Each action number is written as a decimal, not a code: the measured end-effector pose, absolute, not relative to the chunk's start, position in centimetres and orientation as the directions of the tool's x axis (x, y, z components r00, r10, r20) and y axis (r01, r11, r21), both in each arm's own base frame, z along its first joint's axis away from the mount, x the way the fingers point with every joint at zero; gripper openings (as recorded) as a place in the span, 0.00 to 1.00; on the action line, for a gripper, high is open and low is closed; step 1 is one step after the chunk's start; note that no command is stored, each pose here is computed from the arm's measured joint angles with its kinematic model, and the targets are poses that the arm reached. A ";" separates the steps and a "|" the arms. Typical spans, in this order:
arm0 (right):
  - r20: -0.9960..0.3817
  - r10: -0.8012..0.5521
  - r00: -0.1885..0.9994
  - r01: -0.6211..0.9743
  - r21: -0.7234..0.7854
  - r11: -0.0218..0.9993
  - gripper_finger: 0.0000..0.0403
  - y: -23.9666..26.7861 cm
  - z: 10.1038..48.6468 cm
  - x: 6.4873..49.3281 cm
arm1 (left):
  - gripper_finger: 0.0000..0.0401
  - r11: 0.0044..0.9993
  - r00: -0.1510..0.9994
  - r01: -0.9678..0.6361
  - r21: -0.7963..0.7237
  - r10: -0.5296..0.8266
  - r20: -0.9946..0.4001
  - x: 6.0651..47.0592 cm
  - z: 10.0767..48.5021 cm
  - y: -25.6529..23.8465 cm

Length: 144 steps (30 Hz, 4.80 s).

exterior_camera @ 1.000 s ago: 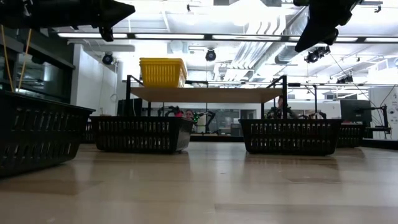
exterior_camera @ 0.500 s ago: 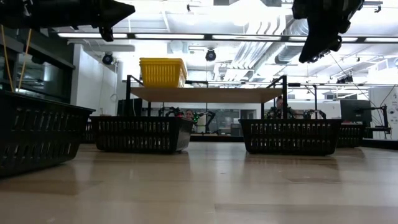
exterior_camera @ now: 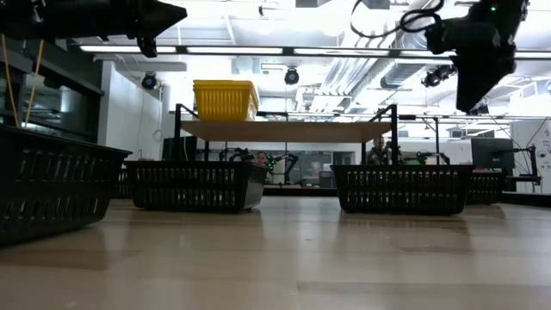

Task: Stack baskets on shelf by color
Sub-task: Put the black bin on the shelf

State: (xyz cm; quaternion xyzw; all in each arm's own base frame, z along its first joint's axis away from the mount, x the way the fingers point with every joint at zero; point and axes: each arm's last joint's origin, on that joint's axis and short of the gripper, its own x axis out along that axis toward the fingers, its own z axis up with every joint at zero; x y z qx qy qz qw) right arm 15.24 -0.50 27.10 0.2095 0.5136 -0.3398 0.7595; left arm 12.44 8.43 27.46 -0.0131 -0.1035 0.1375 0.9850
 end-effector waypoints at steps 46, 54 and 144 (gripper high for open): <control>-0.935 -0.354 0.001 0.702 -0.251 0.666 0.45 -6.4 16.0 16.6 | 0.00 0.962 0.940 -0.266 -0.063 0.273 0.203 12.4 27.5 8.4; -0.938 -0.346 -0.037 0.768 -0.248 0.590 0.03 -6.5 16.2 16.1 | 0.00 0.962 0.940 -0.264 -0.073 0.273 0.203 12.4 27.5 8.4; -0.694 -0.685 0.222 0.813 -0.256 0.522 0.41 -7.8 35.8 31.5 | 0.00 0.958 0.942 -0.251 -0.136 0.274 0.195 12.5 27.4 8.4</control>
